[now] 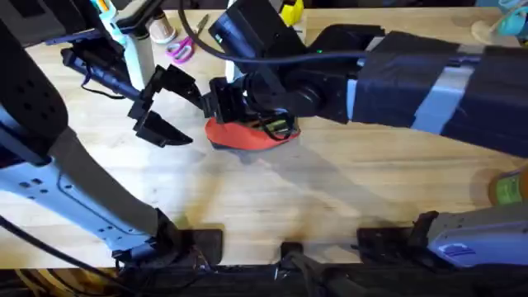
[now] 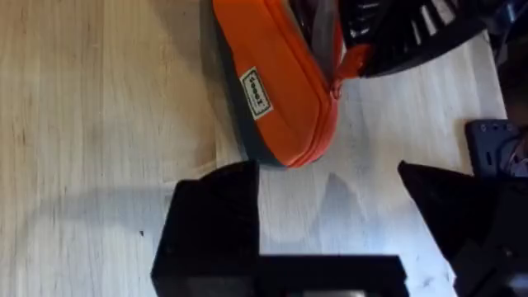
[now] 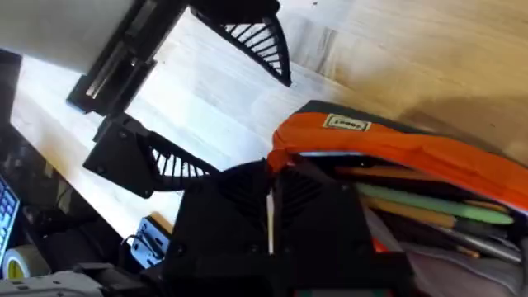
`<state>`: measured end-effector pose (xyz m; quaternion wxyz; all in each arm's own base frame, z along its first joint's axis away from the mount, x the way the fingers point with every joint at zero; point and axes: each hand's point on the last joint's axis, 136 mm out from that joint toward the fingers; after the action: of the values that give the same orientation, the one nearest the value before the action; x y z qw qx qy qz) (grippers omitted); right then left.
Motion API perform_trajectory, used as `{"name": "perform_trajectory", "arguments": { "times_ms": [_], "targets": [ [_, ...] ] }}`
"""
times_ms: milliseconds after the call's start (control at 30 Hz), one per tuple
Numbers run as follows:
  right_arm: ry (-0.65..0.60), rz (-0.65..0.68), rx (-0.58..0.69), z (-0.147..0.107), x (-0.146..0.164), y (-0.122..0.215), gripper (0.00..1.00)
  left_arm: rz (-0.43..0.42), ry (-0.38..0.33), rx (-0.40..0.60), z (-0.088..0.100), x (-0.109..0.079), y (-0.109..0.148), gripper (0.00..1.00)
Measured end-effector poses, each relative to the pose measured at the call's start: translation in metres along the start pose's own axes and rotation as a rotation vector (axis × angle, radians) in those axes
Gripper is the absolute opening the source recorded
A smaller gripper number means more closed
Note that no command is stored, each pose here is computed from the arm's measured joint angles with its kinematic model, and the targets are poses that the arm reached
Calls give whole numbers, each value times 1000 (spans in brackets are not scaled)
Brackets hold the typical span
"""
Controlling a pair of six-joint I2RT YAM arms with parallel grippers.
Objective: Unzip the bag, pick up the pens from the table one at a time and place them inside, then zip the bag closed.
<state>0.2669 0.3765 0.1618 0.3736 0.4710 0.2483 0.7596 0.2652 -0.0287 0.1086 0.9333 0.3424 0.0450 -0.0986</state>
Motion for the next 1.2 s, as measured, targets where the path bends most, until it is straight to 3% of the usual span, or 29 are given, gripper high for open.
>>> {"name": "perform_trajectory", "arguments": {
  "times_ms": [433, 600, 833, 1033, 1167, 1200],
  "targets": [
    [-12, 5, -29, 13, -5, 1, 33, -15, 2, 10, 11, 14, -20, 995],
    [-14, 6, -32, 14, -5, 1, 33, -13, 0, 4, 12, 20, -26, 856],
    [-16, 4, -34, 15, -6, 1, 33, -15, -19, -3, 19, 24, -33, 787],
    [-20, 2, -37, 17, -8, 2, 33, -30, -29, -2, 23, 24, -38, 571],
    [-20, 0, -34, 16, -9, 1, 33, -18, -38, -6, 23, 27, -38, 81],
    [-22, -3, -32, 16, -10, 2, 33, -19, -36, -6, 23, 26, -38, 59]
  ]
}}
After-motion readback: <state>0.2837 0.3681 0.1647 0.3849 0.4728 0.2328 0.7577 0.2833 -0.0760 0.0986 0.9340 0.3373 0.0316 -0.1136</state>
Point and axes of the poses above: each hand's point on the last joint's axis, 136 mm out from that joint toward the fingers, its own y axis back along the fingers, its own x axis along the line the jaws close on, z = x × y, and after that the axes turned 8 degrees about -y, right-handed
